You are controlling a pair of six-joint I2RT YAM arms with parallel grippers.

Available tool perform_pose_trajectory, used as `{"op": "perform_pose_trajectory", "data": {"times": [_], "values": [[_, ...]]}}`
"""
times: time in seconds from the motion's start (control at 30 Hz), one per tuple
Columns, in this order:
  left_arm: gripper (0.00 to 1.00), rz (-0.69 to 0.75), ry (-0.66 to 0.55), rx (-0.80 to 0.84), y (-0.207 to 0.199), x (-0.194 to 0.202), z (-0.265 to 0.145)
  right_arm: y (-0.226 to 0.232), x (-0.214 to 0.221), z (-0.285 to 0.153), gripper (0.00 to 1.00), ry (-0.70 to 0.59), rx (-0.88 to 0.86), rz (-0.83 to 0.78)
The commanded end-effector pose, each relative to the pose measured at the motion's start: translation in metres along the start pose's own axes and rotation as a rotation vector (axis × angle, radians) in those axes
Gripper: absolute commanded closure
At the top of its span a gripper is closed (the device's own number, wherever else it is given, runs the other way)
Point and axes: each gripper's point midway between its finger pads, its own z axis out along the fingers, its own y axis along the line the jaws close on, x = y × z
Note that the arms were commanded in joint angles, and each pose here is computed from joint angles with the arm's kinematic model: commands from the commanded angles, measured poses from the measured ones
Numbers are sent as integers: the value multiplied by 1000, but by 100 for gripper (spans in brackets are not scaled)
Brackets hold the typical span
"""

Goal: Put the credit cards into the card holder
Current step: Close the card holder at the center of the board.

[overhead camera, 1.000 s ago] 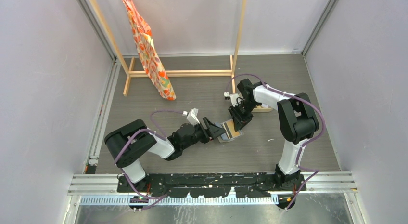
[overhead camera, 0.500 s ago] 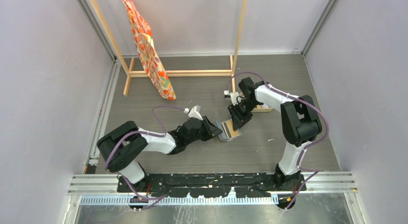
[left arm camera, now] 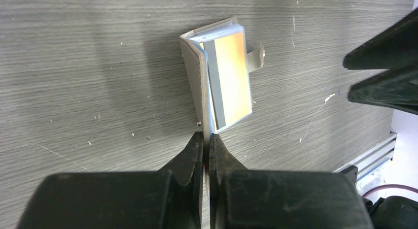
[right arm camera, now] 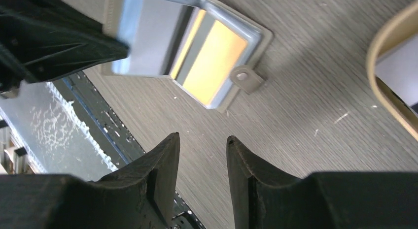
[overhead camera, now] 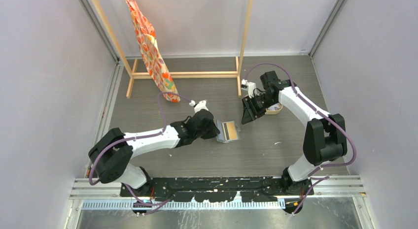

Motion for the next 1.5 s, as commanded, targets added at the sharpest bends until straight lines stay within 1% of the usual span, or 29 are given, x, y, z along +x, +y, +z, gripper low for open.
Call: {"op": "perform_pose_trajectory", "data": {"times": [0.0, 0.07, 0.1, 0.17, 0.23, 0.37, 0.5, 0.73, 0.87, 0.97, 1.17, 1.33, 1.47], "values": [[98, 133, 45, -108, 8, -6, -12, -13, -6, -1, 55, -45, 33, 64], [95, 156, 72, -103, 0, -6, -9, -15, -5, 2, 55, -39, 30, 82], [91, 163, 85, -101, -3, -6, -7, -16, -4, 4, 55, -34, 30, 87], [79, 172, 101, -88, -11, -6, -3, -19, -3, 6, 55, -26, 33, 97], [70, 179, 114, -77, -18, -6, 1, -22, -1, 10, 55, -12, 36, 108], [62, 186, 145, -53, -31, -5, 10, -24, 2, 16, 55, 2, 23, 134], [57, 165, 168, 26, -48, 1, 21, -31, 2, 27, 55, 16, 16, 177], [55, 130, 201, 152, -66, 10, 36, -35, -5, 32, 54, -10, 18, 195], [52, 89, 162, 237, -72, 6, 35, -39, -9, 36, 54, -15, 38, 189], [49, 54, 146, 279, -71, 1, 34, -38, -10, 44, 54, 14, 64, 159], [51, 4, 149, 285, -58, 1, 44, -45, -10, 49, 55, 35, 155, 119], [52, -7, 149, 333, -68, 0, 43, -45, -9, 53, 55, 50, 190, 98], [50, -5, 147, 340, -70, -1, 38, -50, -9, 56, 55, 65, 260, 66]]}}
